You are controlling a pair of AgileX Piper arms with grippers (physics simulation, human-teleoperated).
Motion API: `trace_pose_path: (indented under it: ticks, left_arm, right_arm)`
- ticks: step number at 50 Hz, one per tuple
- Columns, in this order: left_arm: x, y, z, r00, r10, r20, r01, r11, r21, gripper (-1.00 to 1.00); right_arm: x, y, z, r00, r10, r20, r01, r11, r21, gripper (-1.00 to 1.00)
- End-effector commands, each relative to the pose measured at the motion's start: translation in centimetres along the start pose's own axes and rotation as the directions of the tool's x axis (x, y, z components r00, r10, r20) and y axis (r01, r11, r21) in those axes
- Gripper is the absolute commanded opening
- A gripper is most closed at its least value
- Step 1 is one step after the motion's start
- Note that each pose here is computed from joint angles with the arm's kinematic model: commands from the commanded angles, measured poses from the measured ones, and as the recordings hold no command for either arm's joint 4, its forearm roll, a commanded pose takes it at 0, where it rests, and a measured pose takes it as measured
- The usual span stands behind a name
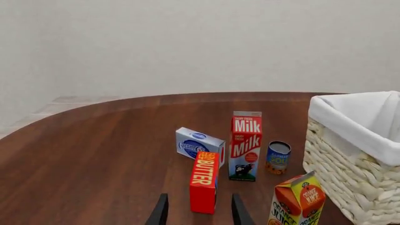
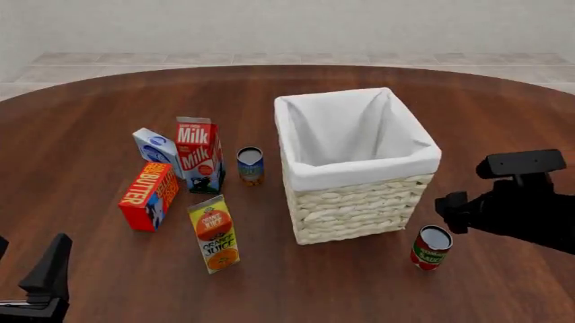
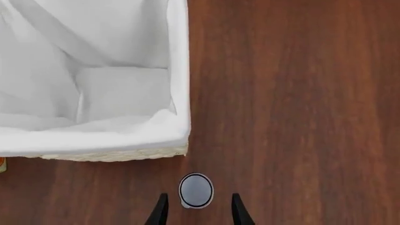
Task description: Pick up the tomato sauce, and put it in the basket.
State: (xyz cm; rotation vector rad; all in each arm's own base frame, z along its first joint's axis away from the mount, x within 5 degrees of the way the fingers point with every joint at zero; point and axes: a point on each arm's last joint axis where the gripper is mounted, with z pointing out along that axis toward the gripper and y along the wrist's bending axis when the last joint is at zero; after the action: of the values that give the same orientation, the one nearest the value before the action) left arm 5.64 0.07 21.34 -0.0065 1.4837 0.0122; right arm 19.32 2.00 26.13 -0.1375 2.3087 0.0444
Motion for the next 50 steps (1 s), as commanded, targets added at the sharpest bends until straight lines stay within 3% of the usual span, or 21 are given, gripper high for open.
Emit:
trace_pose_path:
  ticks: [1,50]
  left_arm:
    - [-0.1,0.0,0.0,1.000,0.000,0.002,0.000,1.000,0.000,1.00]
    - [0.0,0.0,0.0,1.000,0.000,0.000,0.000,1.000,0.000,1.00]
  right_arm:
    - [0.5,0.1,0.7,0.999,-0.009,-0.046,0.009,1.000,-0.005,1.00]
    - [2.8,0.5,4.8,0.995,-0.026,-0.101,0.024,1.000,-0.019,1.00]
